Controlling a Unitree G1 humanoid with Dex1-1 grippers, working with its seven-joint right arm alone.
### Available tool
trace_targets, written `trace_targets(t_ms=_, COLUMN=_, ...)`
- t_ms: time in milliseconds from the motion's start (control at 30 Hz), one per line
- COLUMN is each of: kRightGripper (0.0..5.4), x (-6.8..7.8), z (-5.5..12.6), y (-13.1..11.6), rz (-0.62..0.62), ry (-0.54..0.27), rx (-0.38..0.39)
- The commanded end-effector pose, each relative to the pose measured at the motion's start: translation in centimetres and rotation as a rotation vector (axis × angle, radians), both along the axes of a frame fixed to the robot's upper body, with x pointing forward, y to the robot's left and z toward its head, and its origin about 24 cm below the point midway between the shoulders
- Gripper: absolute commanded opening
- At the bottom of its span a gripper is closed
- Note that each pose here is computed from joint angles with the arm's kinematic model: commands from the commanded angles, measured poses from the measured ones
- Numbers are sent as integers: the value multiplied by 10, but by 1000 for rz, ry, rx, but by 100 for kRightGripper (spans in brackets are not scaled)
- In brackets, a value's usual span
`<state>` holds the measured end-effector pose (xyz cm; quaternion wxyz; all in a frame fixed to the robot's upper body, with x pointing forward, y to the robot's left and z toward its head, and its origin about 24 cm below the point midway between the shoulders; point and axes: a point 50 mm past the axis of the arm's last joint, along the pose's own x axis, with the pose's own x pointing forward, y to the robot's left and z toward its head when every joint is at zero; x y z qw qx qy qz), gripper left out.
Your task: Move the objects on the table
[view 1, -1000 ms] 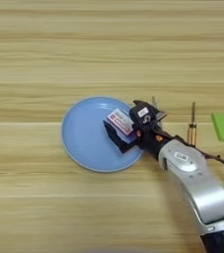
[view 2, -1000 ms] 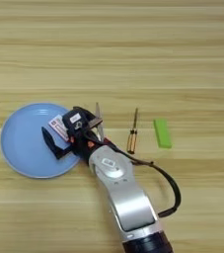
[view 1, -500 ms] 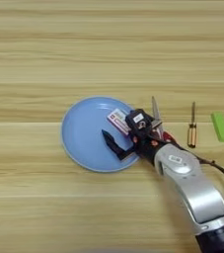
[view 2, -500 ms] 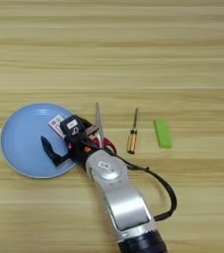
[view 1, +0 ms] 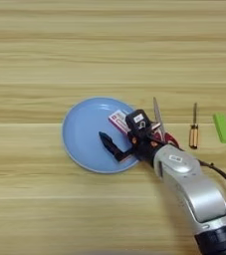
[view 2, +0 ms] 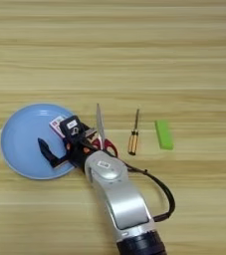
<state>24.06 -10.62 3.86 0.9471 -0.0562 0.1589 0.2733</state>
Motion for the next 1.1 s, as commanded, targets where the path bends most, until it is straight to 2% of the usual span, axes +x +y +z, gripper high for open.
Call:
trace_targets(t_ms=33, kRightGripper=535, x=11, z=23, y=2, rz=-1, ry=-105, rx=22)
trace_targets(t_ms=333, kRightGripper=535, x=11, z=20, y=4, rz=4, ry=-90, rx=23)
trace_targets(t_ms=967, kRightGripper=535, x=-1, z=21, y=24, rz=93, ry=-56, rx=62)
trace_targets(t_ms=1100, kRightGripper=535, x=3, z=24, y=20, rz=57, ry=-76, rx=63)
